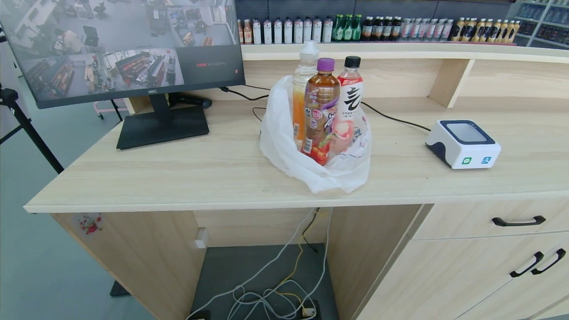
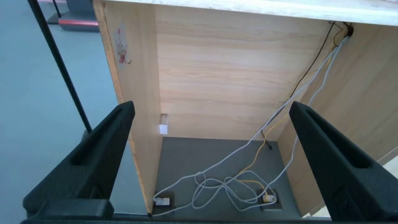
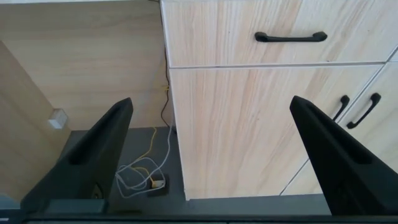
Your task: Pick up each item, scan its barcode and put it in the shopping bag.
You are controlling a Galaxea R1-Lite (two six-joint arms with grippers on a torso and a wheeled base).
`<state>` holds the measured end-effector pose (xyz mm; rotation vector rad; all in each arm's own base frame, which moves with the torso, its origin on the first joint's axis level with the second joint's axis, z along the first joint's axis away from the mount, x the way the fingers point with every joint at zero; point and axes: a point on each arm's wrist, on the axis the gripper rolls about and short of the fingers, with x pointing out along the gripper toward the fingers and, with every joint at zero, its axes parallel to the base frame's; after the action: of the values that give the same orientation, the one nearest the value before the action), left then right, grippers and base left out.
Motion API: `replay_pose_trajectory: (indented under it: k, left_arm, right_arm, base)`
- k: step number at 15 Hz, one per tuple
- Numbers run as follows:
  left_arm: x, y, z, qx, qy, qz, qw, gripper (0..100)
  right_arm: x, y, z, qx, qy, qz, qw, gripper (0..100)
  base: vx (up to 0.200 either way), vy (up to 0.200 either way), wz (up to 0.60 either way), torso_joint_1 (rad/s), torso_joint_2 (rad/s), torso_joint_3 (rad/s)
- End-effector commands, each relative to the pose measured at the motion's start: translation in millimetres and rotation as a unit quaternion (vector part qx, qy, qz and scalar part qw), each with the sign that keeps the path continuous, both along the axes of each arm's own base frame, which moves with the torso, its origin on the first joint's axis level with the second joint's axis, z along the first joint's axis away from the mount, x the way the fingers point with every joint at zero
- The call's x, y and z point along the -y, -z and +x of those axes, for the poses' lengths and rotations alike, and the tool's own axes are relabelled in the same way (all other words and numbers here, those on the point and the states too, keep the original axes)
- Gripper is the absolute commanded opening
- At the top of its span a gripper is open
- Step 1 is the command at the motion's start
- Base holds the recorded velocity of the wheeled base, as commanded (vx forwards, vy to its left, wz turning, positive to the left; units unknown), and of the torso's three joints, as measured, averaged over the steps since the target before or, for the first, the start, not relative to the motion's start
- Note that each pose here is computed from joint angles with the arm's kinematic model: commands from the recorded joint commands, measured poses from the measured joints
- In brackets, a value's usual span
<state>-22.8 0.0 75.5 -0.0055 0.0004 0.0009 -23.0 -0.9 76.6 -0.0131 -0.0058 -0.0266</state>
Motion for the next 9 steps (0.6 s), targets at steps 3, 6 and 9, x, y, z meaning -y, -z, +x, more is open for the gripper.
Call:
replay_pose_trajectory:
  k: [3,6,9]
  left_arm:
    - [0.0,0.0,0.0,0.000,0.000,0.000,1.0000,100]
    - [0.0,0.0,0.0,0.000,0.000,-0.001,1.0000,100]
    - [0.0,0.0,0.0,0.000,0.000,-0.003,1.0000,100]
  right_arm:
    - [0.0,-0.1,0.1,-0.001,0.000,0.000,1.000,100]
    - [0.0,-0.1,0.1,-0.001,-0.001,0.001,1.000,100]
    - [0.0,-0.1,0.1,-0.001,0.000,0.005,1.000,100]
  base:
    - [0.000,-0.200,0.00,0.004,0.00,0.002]
    - [0.000,-0.200,0.00,0.011,0.01,0.001]
    - [0.000,-0.200,0.00,0.002,0.00,0.004]
